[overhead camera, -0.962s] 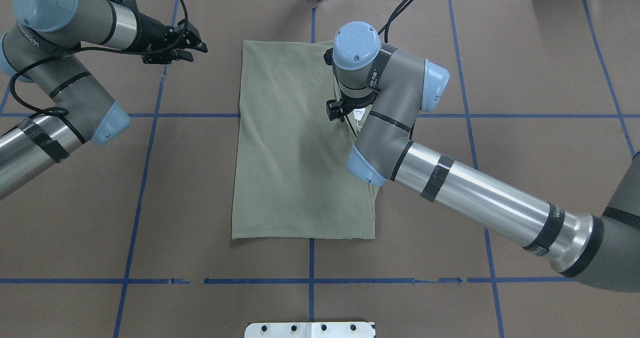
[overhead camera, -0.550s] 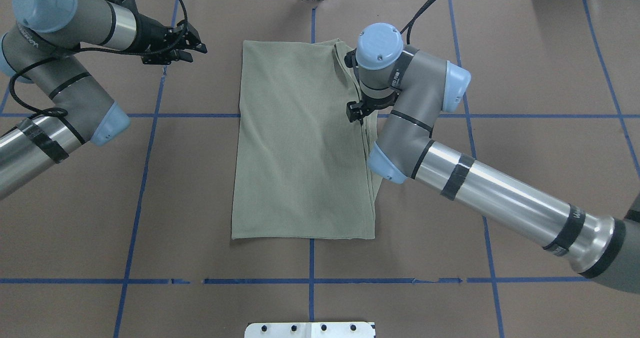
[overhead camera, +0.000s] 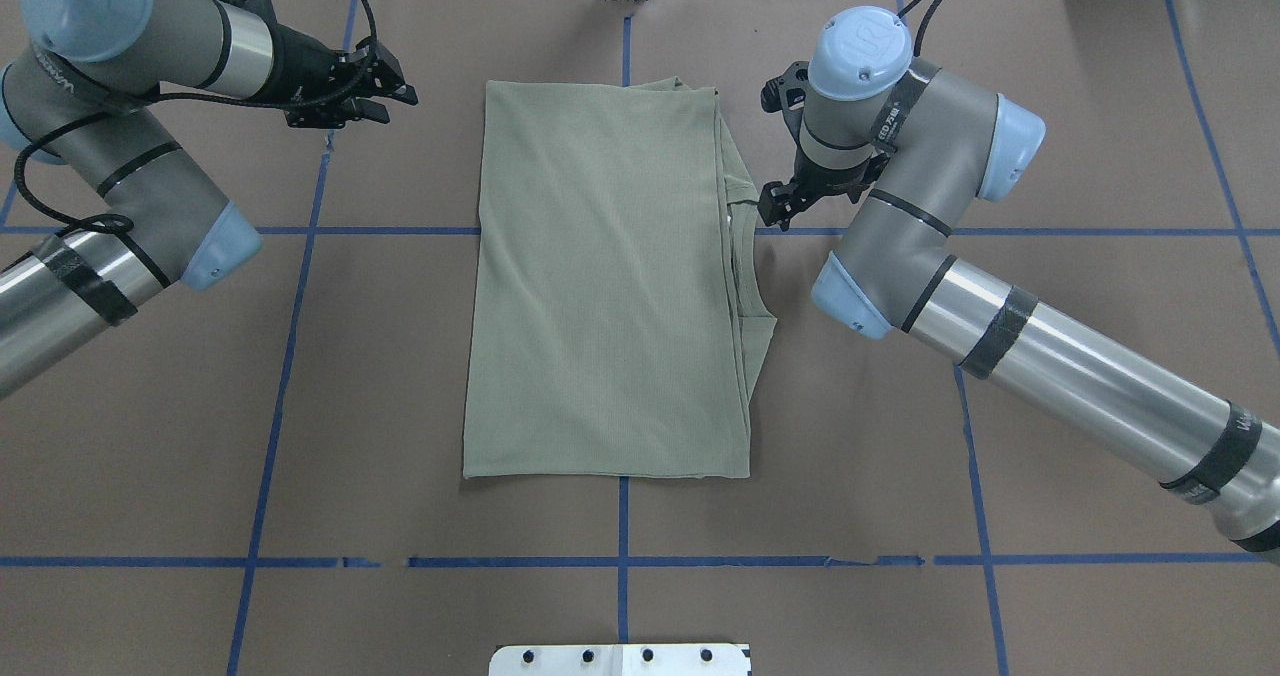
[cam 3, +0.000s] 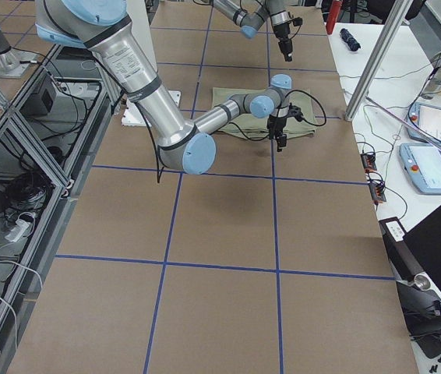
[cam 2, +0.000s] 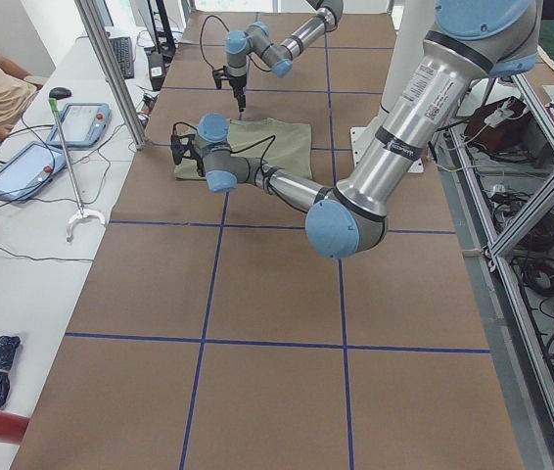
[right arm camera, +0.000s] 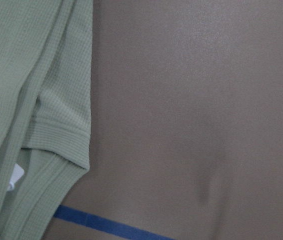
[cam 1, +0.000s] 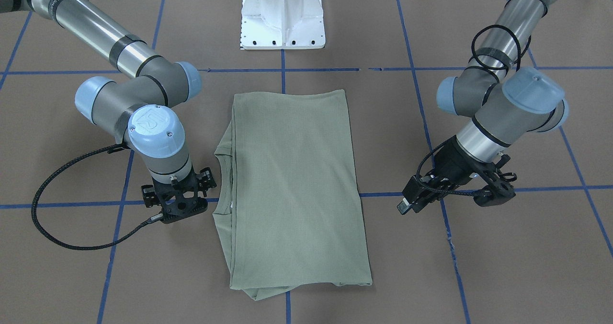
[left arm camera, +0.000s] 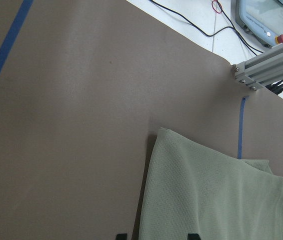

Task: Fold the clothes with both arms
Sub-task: 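Move the right gripper down to the shirt's near corner and grasp it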

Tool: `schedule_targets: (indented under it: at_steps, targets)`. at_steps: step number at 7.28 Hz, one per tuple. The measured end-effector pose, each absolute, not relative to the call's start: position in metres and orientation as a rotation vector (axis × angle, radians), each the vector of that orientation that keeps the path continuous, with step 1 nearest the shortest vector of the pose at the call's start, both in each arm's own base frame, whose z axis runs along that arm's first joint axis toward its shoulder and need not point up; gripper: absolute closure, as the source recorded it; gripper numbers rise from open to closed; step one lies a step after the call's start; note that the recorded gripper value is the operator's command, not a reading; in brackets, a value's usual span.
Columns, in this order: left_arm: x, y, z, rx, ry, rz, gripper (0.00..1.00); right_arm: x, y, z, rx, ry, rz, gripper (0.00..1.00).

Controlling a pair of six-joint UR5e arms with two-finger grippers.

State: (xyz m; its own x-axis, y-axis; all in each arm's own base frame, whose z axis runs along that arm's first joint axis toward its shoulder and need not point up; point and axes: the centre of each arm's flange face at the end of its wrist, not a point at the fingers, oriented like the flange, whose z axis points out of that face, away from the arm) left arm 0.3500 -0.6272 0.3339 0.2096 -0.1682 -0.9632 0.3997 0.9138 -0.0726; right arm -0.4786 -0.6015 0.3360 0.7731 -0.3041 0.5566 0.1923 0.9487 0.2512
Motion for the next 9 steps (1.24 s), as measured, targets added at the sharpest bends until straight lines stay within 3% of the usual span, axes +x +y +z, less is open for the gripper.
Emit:
schedule_targets:
  at_steps: [3,6,9]
  targets:
    - [0.337,-0.601,0.313,0.184,1.325,-0.404,0.5,-0.502,-0.553,0.288,0.154,-0.723,-0.021,0.0]
    - [0.329,-0.577,0.304,0.18,1.338,-0.393,0.5,-0.559,-0.442,0.241,0.104,-0.814,0.309,0.0]
    - [0.326,-0.571,0.295,0.186,1.35,-0.384,0.5,-0.588,-0.356,0.237,0.035,-0.857,0.551,0.0]
